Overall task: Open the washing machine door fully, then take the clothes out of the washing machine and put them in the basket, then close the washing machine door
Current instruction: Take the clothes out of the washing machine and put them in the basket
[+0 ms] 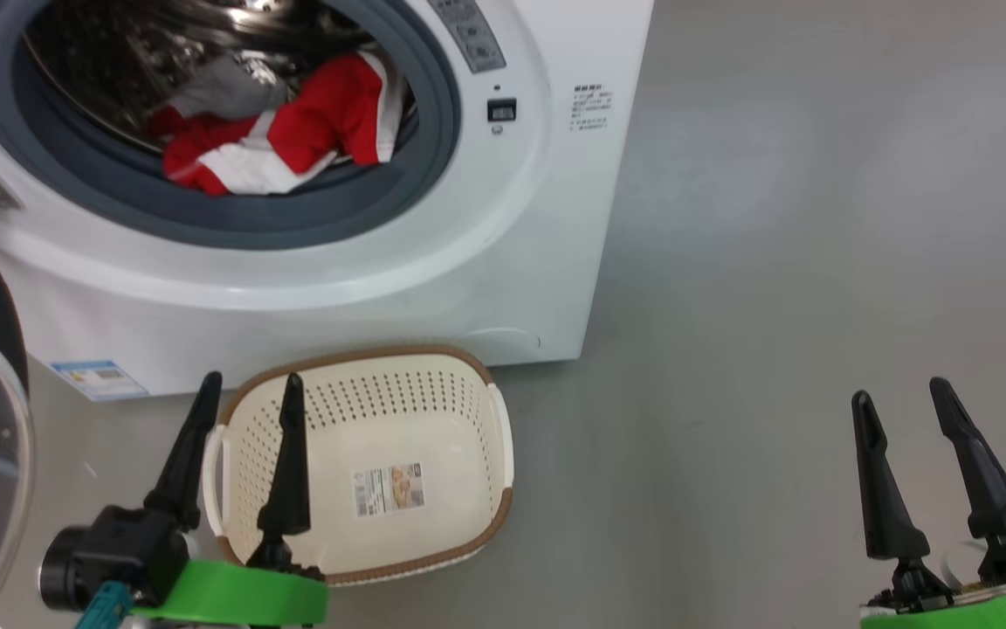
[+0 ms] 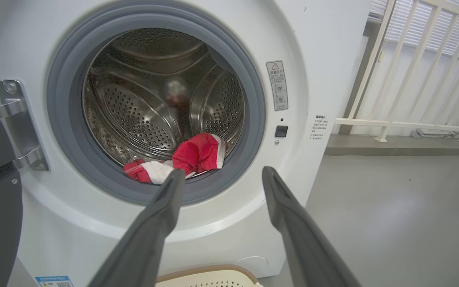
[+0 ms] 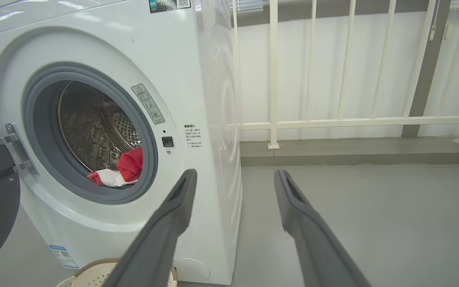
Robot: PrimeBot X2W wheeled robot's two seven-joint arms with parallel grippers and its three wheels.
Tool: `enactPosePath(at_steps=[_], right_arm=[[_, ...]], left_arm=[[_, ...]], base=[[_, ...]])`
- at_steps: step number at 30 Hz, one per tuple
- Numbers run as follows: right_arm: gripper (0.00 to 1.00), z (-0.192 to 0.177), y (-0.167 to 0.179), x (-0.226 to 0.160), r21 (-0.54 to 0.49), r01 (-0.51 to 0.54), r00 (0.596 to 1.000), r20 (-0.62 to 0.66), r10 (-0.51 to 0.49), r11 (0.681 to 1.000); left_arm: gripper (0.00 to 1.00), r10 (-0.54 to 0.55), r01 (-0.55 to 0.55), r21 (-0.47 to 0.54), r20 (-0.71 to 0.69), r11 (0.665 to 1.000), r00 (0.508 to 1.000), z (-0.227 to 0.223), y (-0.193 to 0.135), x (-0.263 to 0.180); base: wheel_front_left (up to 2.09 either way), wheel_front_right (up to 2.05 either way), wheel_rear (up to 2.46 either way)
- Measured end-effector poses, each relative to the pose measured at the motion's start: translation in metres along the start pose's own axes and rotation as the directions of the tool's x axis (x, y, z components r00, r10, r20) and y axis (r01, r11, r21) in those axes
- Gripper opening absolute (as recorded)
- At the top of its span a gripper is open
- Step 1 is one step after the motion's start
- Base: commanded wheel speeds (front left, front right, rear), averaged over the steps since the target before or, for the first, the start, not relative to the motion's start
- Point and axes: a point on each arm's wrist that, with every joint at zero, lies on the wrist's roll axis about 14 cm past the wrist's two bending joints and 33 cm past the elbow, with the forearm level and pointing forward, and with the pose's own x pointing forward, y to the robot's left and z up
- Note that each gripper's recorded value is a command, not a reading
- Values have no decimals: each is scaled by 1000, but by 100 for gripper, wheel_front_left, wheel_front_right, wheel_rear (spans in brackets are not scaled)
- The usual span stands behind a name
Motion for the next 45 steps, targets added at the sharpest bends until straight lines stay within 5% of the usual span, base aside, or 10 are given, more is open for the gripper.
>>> enactPosePath(at_steps=[45], right_arm=[[100, -70, -20, 40, -5, 60, 989, -132, -60, 998]], left_arm=[[100, 23, -21, 55, -39, 998, 999, -54, 7, 187]], base=[[0, 0, 0]])
